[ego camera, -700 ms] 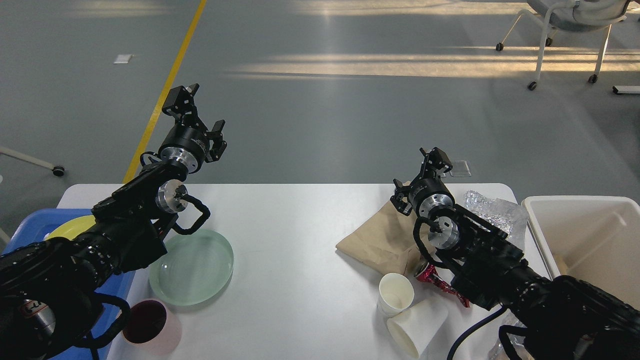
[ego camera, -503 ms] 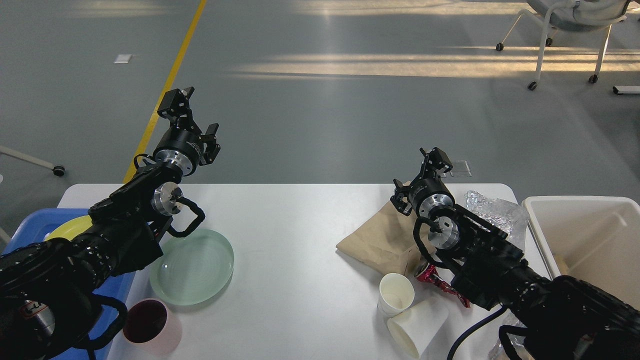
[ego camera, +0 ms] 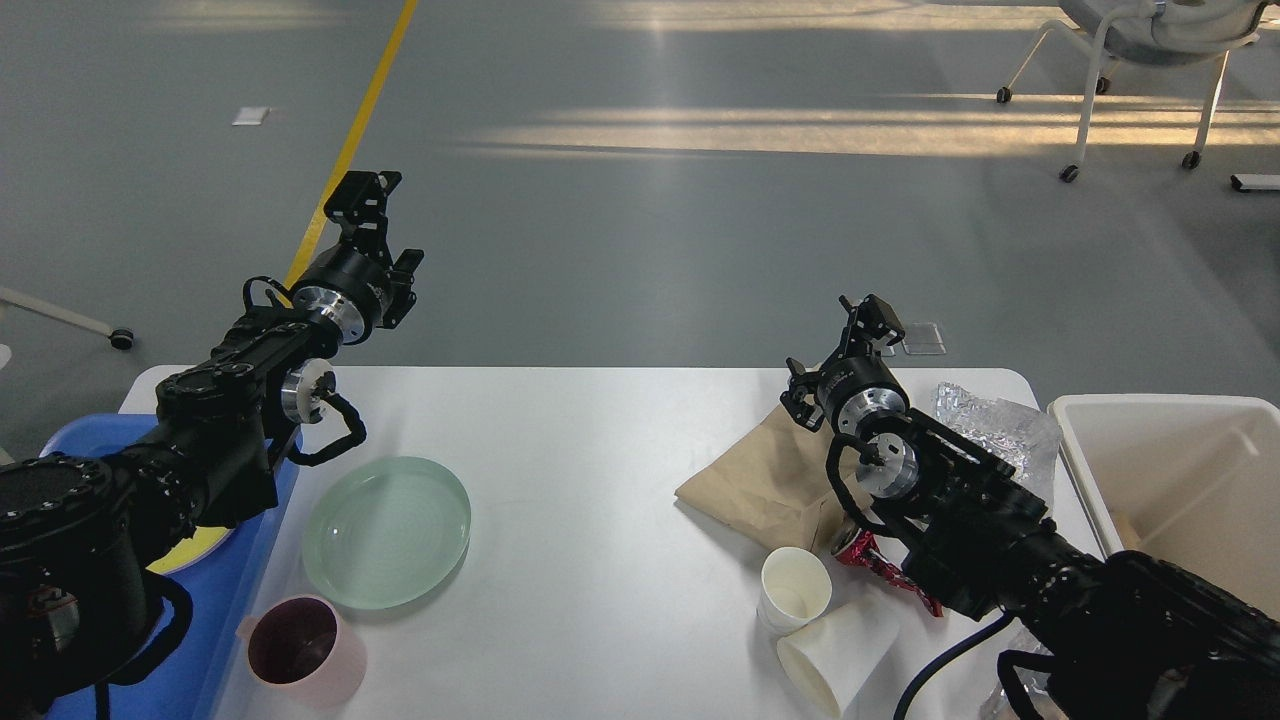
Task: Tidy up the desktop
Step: 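Raise the left arm and swing it toward the blue tray, then lower the left gripper over the tray toward the pink cup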
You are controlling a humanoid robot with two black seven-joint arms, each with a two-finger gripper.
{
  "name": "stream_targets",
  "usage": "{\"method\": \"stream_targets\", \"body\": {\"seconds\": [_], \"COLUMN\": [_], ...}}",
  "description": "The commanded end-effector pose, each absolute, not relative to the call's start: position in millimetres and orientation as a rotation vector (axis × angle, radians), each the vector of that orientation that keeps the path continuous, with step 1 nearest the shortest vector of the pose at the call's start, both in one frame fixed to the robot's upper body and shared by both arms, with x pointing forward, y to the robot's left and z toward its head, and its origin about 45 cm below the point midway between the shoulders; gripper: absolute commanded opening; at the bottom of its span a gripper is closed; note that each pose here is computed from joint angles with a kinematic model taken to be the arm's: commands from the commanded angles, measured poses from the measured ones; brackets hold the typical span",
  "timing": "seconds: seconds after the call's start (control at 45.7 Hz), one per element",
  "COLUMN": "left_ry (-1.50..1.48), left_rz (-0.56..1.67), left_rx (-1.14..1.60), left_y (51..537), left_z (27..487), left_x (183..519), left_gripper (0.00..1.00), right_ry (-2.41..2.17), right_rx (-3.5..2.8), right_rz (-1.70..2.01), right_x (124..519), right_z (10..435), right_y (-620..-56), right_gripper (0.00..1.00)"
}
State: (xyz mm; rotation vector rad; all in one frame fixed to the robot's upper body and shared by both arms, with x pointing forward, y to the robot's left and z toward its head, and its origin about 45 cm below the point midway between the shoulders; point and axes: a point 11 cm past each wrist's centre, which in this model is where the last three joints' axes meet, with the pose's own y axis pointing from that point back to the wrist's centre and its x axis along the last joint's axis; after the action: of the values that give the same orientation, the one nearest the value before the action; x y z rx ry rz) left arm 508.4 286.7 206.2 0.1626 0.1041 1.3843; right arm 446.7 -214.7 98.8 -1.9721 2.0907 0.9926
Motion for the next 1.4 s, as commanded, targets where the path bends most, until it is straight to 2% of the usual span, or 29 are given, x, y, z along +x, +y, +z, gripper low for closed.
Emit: {"method": "stream_targets", "body": {"seconds": [0.0, 0.394, 0.591, 0.722, 1.095, 1.379], "left_ry": [0.035, 0.039, 0.024, -0.031, -0.062, -0.068], "left_rz": [1.252, 0.683, 0.455, 0.424, 0.296, 0.209], "left_rx": [0.401, 0.950, 1.127, 1.199, 1.257, 1.355], "left_y": [284, 297, 293, 290, 264, 263], "left_z": [204, 235, 293, 334, 398, 404], "left_x": [508, 488, 476, 473, 428, 402], "left_gripper": [1.00, 1.00, 1.00, 1.00, 1.00, 1.00], "right_ry": [2.091, 2.089, 2.091, 2.091, 2.091, 2.091], "right_rx": [-1.972, -1.973, -1.970, -1.972, -1.972, -1.972], "right_rz": [0.992, 0.993, 0.994, 0.992, 0.992, 0.992], "right_x": [447, 447, 447, 447, 447, 447], "right_z": [99, 99, 99, 99, 99, 99], "right_y": [-215, -215, -215, -215, -215, -215], "right_gripper": [1.00, 1.00, 1.00, 1.00, 1.00, 1.00]}}
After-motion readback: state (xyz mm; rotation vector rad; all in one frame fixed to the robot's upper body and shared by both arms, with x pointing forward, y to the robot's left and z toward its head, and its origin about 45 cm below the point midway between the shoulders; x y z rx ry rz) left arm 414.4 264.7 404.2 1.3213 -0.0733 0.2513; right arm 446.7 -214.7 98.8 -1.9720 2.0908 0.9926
